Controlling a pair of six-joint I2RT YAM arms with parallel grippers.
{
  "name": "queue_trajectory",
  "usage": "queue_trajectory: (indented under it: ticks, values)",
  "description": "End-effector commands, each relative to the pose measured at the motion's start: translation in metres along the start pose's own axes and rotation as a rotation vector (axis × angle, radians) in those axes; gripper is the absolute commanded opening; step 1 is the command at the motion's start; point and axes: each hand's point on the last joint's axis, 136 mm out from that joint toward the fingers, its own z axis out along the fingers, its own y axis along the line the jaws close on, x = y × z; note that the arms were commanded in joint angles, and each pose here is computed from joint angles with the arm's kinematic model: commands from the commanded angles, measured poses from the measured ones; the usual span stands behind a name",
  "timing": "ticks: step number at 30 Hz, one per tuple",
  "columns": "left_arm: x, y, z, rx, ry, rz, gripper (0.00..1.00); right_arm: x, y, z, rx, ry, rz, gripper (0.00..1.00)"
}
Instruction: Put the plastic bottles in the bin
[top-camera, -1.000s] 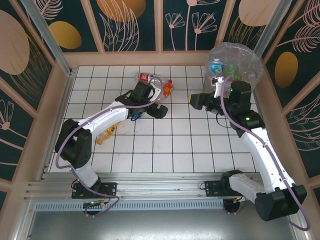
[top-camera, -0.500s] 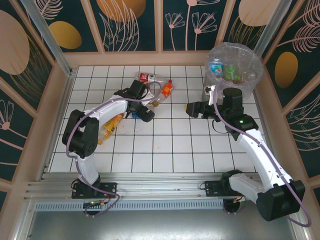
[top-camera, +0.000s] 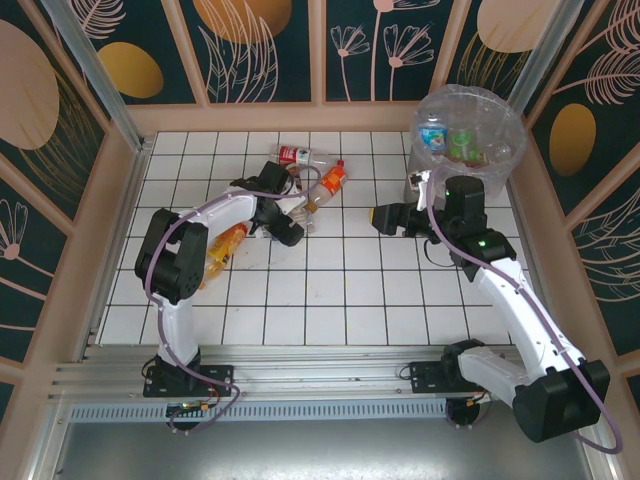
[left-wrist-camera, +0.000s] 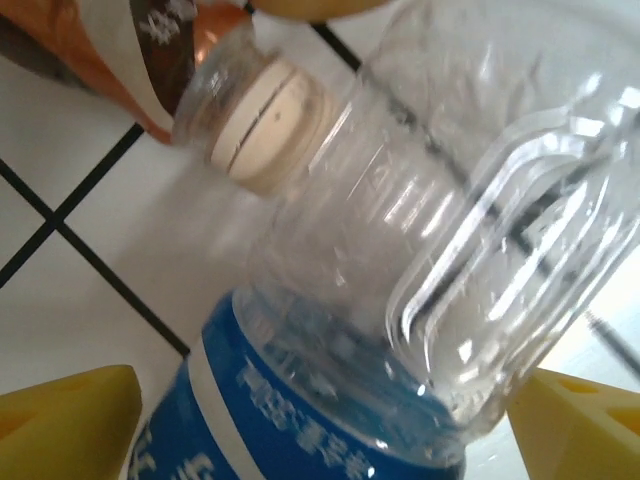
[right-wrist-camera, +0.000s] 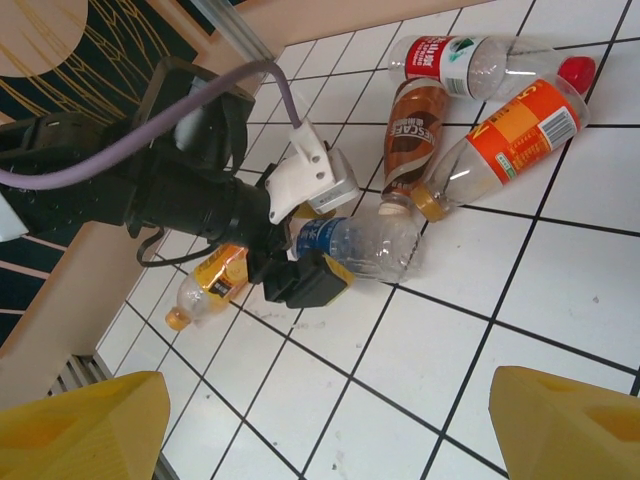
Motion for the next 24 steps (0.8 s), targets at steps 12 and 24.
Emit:
queue_trajectory:
  ticks: [12, 24]
  values:
    - [0.002, -0.047, -0.005, 0.132, -0.023, -0.162, 0.74, 0.004, 0.001, 0.009, -0.021, -0.005, 0.022, 0.84]
    - [0.019, -0.091, -0.011, 0.131, 0.010, -0.049, 0.90, 0.005, -0.001, 0.012, -0.024, 0.002, 0.030, 0.84]
